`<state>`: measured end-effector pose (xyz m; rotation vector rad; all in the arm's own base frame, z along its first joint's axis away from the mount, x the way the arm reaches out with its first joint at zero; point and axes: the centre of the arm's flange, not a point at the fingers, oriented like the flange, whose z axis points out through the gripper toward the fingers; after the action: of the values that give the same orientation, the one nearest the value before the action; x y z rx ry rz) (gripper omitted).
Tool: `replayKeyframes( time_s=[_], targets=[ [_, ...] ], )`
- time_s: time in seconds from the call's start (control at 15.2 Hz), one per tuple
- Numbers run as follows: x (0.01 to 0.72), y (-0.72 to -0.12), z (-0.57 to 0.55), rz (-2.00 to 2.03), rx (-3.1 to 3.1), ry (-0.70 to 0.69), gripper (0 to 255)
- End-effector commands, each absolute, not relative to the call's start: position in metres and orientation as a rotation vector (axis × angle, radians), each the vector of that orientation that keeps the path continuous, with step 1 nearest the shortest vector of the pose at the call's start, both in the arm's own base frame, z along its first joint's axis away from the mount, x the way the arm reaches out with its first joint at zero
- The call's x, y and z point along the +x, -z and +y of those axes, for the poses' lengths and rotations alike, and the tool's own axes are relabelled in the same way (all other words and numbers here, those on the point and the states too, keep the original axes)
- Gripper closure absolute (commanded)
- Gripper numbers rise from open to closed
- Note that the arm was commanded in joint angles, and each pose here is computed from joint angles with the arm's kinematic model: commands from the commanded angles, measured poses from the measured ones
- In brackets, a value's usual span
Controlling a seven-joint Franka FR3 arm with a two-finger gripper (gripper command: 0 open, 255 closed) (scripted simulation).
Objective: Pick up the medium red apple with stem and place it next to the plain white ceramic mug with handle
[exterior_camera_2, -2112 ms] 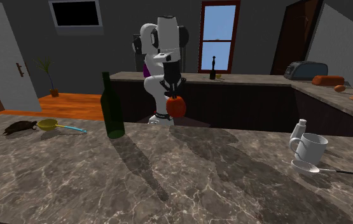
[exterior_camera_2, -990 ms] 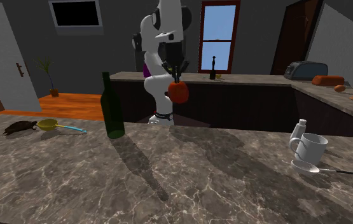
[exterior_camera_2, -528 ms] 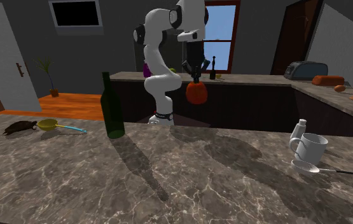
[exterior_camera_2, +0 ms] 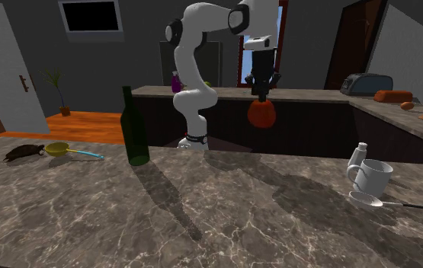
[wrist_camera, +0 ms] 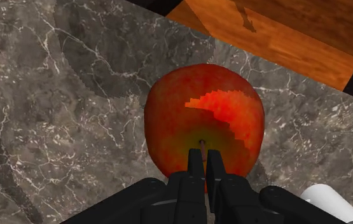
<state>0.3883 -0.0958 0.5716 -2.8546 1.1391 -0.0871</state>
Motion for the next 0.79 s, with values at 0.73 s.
replayKeyframes(
  time_s=[0.73],
  targets=[
    [0.551,-0.573,-0.035,1.139,-2.853,0.088,255]
  ],
)
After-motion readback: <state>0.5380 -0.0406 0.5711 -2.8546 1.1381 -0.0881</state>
